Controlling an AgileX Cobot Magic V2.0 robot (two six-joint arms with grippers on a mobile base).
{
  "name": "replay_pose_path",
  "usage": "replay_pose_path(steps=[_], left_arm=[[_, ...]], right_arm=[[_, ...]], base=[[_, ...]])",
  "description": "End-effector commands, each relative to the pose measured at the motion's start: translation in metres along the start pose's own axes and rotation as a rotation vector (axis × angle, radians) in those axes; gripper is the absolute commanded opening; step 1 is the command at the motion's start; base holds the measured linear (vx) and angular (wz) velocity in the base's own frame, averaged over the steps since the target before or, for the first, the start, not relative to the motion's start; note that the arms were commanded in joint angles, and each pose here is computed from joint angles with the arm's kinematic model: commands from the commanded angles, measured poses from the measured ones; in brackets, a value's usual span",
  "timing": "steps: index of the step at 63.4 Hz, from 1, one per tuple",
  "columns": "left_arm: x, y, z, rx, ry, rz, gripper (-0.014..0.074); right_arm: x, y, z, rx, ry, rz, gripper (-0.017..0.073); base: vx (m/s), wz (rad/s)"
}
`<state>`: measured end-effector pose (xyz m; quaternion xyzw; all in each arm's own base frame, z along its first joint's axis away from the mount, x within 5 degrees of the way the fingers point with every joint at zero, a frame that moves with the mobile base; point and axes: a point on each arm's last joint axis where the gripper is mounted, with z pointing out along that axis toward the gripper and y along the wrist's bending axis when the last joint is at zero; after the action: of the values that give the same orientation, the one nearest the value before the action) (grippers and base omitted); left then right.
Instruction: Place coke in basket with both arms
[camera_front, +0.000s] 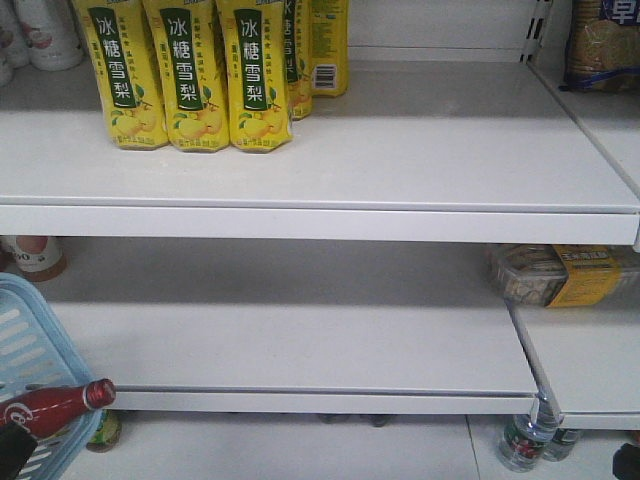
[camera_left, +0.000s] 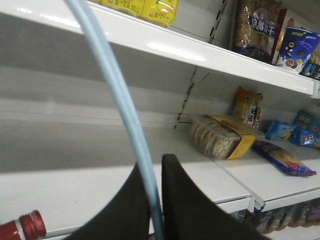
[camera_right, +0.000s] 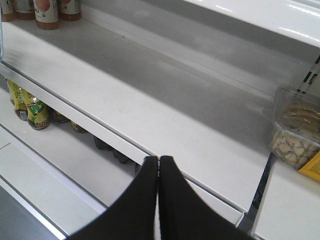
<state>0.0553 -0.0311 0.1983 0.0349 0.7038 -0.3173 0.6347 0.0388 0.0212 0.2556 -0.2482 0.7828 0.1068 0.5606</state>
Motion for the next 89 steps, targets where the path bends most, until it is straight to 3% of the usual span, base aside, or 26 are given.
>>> replay_pose_path(steps=[1, 12, 22, 36, 48, 59, 68, 82, 89], left_arm=[[-0.008, -0.001, -0.002, 0.009, -0.111, 0.097, -0.0005], [-0.011, 0.004, -0.009, -0.086, -0.187, 0.103, -0.0005], [-0.010, 0.010, -0.009, -0.180, -0.183, 0.108, -0.0005], [-0.010, 0.014, -0.010, -0.254, -0.191, 0.116, -0.0005], [-0.012, 0.016, -0.011, -0.310, -0.201, 0.186, -0.0005], [-0.013, 0.017, -0.012, -0.337, -0.210, 0.208, -0.0005], [-0.014, 0.017, -0.012, -0.353, -0.212, 0.286, -0.0005], [-0.014, 0.017, -0.012, -0.352, -0.214, 0.272, -0.0005], [-0.014, 0.017, -0.012, -0.347, -0.222, 0.233, -0.0005]], right_arm=[[-0.014, -0.002, -0.004, 0.019, -0.090, -0.009, -0.0006], [-0.014, -0.002, -0.004, 0.019, -0.090, -0.009, -0.0006], [-0.014, -0.002, -0.004, 0.019, -0.090, -0.009, -0.0006], [-0.014, -0.002, -0.004, 0.019, -0.090, -0.009, -0.0006], [-0.014, -0.002, -0.004, 0.019, -0.090, -0.009, -0.0006], [-0.014, -0.002, -0.004, 0.019, -0.090, -0.009, -0.0006], [-0.014, -0.002, -0.004, 0.019, -0.090, -0.009, -0.0006], [-0.014, -0.002, -0.004, 0.019, -0.090, -0.009, -0.0006], [-0.014, -0.002, -0.004, 0.019, -0.090, -0.009, -0.0006]], base=[[0.00, 0.00], [0.00, 0.00], [0.00, 0.00], [0.00, 0.00], [0.00, 0.00], [0.00, 0.00], [0.00, 0.00], [0.00, 0.00], [0.00, 0.00]])
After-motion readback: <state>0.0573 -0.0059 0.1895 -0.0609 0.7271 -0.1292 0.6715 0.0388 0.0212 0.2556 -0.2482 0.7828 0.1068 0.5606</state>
